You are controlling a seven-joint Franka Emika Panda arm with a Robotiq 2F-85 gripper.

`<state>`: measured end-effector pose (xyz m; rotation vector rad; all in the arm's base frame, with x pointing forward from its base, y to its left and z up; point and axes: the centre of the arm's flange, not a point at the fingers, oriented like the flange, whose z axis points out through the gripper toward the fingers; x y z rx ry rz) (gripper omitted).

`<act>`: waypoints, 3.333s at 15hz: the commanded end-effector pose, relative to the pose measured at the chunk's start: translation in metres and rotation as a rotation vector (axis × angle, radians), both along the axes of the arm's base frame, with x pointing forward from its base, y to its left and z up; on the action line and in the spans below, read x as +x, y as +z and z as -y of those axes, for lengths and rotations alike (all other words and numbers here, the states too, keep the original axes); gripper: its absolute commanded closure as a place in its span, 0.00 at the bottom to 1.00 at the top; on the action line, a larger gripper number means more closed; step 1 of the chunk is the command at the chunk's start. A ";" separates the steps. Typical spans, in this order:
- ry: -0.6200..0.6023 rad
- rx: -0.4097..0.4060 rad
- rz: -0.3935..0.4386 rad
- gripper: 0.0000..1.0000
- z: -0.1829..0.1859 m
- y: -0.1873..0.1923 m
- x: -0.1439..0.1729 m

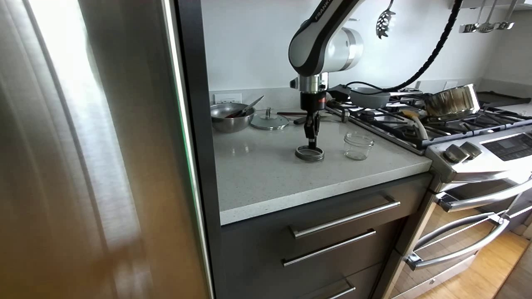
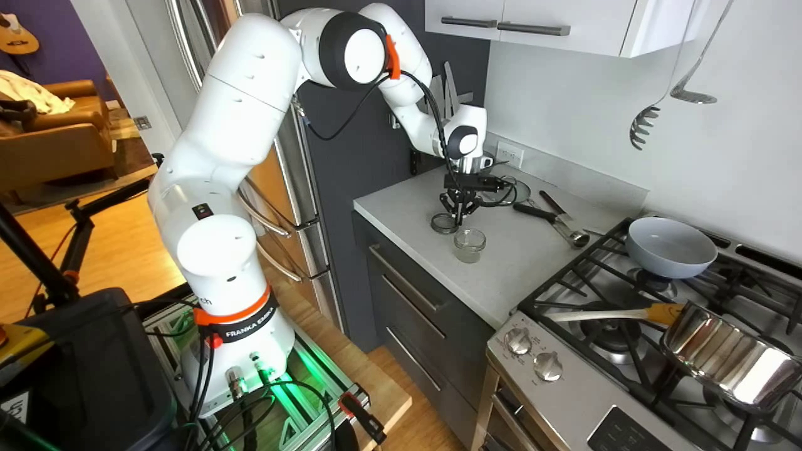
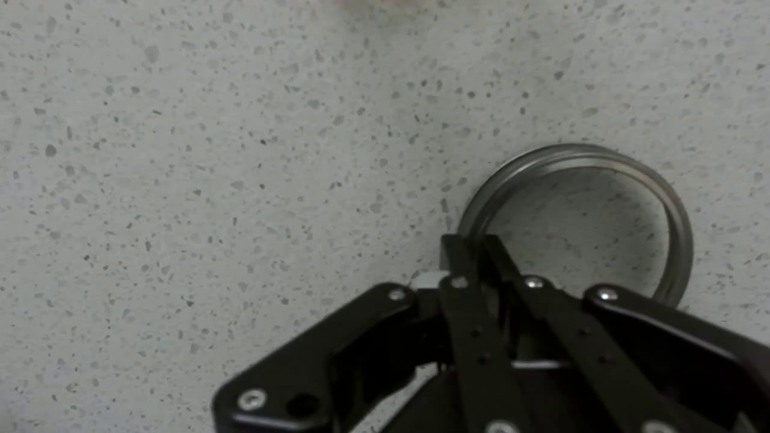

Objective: Put the silver ring on the clear bowl

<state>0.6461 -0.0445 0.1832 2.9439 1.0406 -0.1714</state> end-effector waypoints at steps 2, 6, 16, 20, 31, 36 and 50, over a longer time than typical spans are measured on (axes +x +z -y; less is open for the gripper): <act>-0.011 -0.009 0.041 0.98 0.011 0.018 -0.010; -0.042 -0.050 0.088 0.98 0.020 0.050 -0.024; -0.186 -0.095 0.130 0.98 0.057 0.089 -0.083; -0.245 -0.090 0.133 0.98 0.084 0.091 -0.101; -0.354 -0.047 0.131 0.98 0.116 0.078 -0.118; -0.397 -0.029 0.140 0.98 0.123 0.076 -0.119; -0.496 0.004 0.124 0.98 0.142 0.067 -0.121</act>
